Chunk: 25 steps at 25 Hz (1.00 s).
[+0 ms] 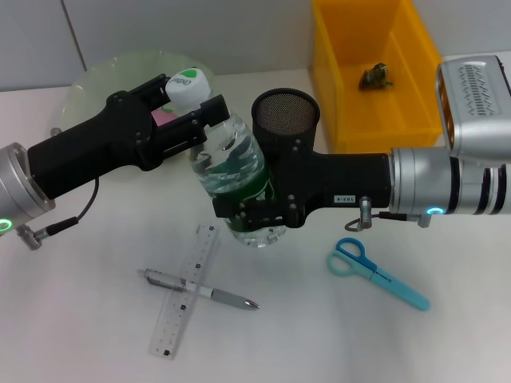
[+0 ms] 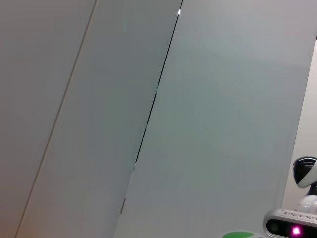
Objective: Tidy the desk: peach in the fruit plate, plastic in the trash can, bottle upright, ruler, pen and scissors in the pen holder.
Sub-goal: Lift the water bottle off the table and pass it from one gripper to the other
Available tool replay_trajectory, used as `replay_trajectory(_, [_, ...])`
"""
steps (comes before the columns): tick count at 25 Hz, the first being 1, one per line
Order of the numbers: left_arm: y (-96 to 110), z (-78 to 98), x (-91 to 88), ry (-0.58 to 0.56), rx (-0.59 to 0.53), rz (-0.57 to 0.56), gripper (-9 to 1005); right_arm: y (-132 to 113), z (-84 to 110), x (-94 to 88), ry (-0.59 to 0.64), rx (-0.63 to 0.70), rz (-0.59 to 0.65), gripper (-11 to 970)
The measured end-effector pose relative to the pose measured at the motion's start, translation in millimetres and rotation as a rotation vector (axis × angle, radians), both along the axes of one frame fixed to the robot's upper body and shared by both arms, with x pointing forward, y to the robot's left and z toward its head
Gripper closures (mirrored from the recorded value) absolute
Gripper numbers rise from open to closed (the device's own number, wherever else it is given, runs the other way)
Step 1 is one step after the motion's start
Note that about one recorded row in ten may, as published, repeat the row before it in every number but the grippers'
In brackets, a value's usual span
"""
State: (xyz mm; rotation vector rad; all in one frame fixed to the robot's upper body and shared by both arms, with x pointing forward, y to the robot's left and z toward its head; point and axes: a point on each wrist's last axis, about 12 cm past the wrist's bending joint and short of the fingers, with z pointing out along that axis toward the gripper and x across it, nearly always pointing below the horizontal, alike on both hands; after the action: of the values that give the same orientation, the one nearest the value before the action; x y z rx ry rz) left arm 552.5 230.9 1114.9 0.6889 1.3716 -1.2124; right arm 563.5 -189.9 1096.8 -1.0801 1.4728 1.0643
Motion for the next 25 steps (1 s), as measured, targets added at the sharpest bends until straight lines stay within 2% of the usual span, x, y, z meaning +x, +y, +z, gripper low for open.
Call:
replay_trajectory(15, [0.0, 0.5, 0.1, -0.002, -0.001, 0.000, 274, -0.7, -0.2, 0.0, 0.001, 0.001, -0.004, 190])
replay_trajectory(21, [-0.6, 0.4, -0.4, -0.001, -0.001, -0.006, 466, -1.3, 0.3, 0.6, -0.003, -0.001, -0.005, 190])
replay_trajectory(25, [-1.0, 0.3, -0.5, -0.001, 0.000, -0.009, 465, -1.1, 0.6, 0.8, -0.004, -0.002, -0.004, 190])
